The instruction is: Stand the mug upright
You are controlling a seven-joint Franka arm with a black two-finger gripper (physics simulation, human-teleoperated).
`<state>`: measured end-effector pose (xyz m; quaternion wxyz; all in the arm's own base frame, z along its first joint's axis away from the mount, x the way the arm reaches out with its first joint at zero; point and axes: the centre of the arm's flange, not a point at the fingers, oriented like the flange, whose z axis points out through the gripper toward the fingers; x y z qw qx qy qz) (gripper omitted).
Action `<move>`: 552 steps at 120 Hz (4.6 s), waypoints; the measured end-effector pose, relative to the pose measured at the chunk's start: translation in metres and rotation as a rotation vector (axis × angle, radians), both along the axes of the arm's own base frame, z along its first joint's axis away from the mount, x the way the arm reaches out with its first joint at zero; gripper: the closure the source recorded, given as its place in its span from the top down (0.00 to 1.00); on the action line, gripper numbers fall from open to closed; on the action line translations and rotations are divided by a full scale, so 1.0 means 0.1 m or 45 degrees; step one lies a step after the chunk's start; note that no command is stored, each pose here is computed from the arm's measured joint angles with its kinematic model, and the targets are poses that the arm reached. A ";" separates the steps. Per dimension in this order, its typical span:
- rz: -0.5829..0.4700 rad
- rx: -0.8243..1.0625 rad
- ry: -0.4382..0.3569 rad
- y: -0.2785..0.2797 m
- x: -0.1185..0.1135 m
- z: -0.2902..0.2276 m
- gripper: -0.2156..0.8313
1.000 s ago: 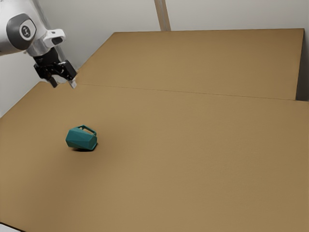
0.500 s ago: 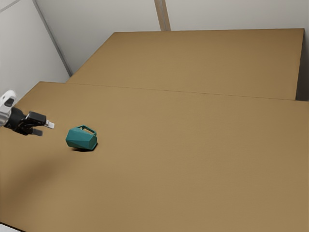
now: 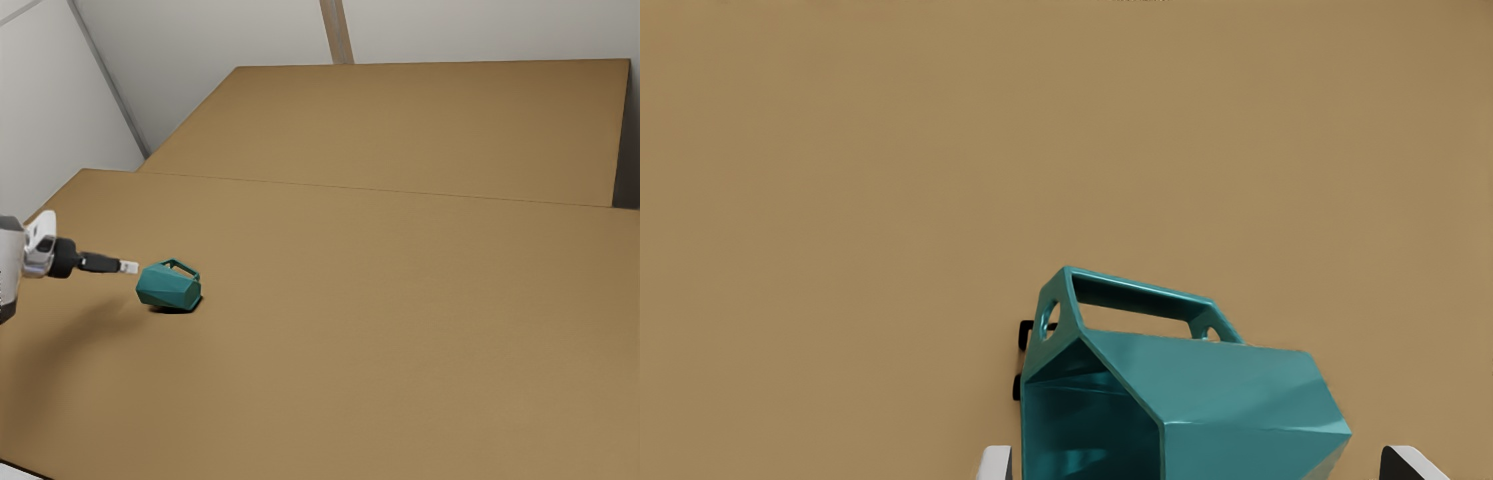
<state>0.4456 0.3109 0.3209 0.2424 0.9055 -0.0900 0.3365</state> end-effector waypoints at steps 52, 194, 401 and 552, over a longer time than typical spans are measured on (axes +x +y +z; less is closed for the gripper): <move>-0.268 0.140 -0.247 -0.16 -0.03 -0.49 0.78; -0.533 0.392 -0.550 -0.39 0.04 -0.30 0.12; -0.211 0.866 0.709 -2.91 0.59 0.45 0.04; 0.143 0.696 0.536 -3.27 1.37 2.48 0.73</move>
